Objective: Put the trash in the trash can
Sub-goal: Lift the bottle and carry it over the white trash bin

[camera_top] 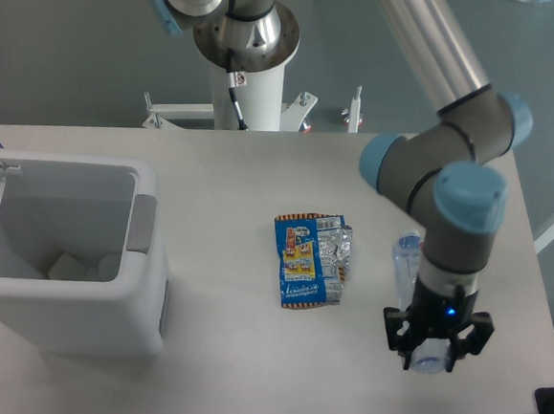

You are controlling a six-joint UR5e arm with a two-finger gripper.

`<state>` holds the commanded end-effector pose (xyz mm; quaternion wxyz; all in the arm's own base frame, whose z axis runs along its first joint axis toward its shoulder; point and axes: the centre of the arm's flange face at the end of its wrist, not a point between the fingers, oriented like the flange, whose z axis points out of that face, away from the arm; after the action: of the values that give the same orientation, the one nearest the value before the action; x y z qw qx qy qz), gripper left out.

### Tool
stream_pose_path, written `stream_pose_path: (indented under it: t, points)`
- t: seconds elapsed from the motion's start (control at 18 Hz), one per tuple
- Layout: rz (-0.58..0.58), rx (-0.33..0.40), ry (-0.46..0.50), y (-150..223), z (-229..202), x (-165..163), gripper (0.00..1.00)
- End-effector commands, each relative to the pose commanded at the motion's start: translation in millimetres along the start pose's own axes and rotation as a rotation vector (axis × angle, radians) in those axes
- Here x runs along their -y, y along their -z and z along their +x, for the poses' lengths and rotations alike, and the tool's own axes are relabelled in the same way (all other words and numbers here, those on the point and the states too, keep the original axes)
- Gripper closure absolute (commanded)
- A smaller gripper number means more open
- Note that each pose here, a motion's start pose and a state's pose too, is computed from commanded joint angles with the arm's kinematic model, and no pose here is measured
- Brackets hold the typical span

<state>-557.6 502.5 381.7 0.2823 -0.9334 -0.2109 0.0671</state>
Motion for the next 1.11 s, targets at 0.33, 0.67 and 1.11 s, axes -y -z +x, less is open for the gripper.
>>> stream_pose_path:
  t: [0.33, 0.67, 1.11]
  points:
    - [0.136, -0.007, 0.142, 53, 5, 50, 0.5]
    - [0.221, -0.044, 0.197, 101, 56, 86, 0.5]
    - [0.303, -0.098, 0.199, 171, 145, 114, 0.5]
